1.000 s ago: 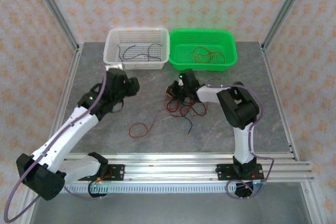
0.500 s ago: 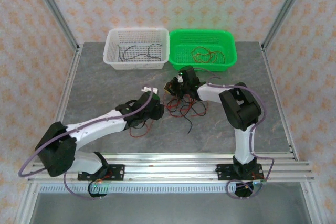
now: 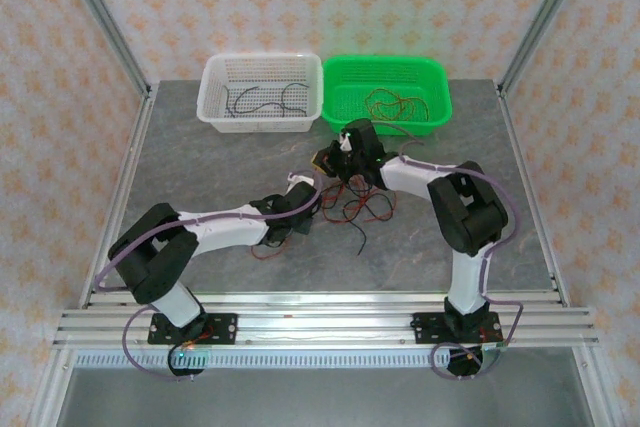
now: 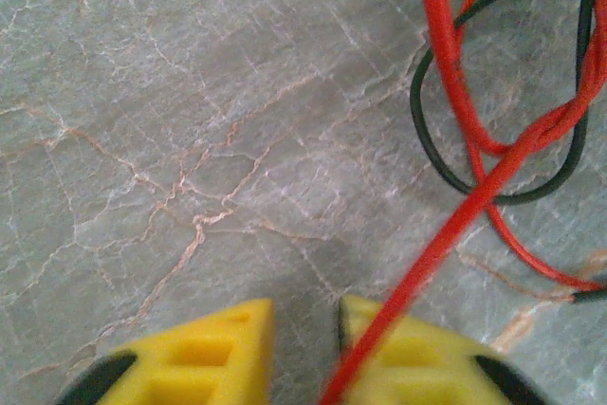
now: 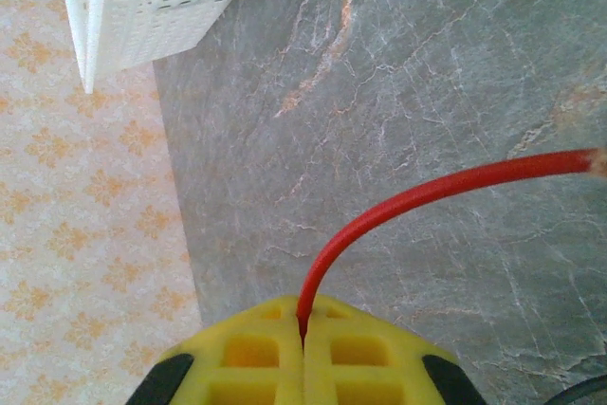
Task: Untangle the cables
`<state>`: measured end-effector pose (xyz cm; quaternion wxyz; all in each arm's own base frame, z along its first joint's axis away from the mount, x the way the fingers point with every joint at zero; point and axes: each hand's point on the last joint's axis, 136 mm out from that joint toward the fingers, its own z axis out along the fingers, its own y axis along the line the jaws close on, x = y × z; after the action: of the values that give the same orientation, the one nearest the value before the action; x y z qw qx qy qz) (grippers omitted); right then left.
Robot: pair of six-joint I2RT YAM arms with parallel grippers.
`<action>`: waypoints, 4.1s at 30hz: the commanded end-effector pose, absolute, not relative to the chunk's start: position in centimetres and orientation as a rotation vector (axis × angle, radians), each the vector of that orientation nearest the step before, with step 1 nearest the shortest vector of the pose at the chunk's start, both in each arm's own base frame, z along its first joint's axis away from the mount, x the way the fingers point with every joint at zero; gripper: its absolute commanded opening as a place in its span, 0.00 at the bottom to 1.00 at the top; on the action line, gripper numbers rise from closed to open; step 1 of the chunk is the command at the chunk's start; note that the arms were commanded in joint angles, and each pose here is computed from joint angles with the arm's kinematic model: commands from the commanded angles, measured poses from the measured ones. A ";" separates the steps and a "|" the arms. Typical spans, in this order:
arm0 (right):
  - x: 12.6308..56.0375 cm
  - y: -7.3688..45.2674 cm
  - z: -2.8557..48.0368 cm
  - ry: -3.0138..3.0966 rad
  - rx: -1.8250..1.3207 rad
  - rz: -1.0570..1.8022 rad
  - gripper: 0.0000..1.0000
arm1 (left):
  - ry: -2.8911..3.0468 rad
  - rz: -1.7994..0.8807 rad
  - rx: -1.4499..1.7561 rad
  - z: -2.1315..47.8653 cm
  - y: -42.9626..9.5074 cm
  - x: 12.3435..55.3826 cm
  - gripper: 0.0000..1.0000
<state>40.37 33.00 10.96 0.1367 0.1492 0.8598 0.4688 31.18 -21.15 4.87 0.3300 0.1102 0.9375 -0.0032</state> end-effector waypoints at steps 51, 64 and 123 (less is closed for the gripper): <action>34.9 9.4 8.0 2.335 0.788 0.636 0.00 | 1.847 -0.125 -0.215 41.8 -13.4 39.1 0.00; 30.6 5.0 3.8 2.400 0.814 0.313 0.00 | 1.732 -0.008 -0.229 49.1 -12.8 42.4 0.00; 27.8 7.9 15.1 2.247 0.657 0.662 0.79 | 1.840 -0.424 0.205 21.6 -34.3 63.9 0.62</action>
<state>27.01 7.90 13.46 0.3271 0.2528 0.8769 0.2452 64.61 -34.61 19.39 0.5886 0.0635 0.7834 -0.1890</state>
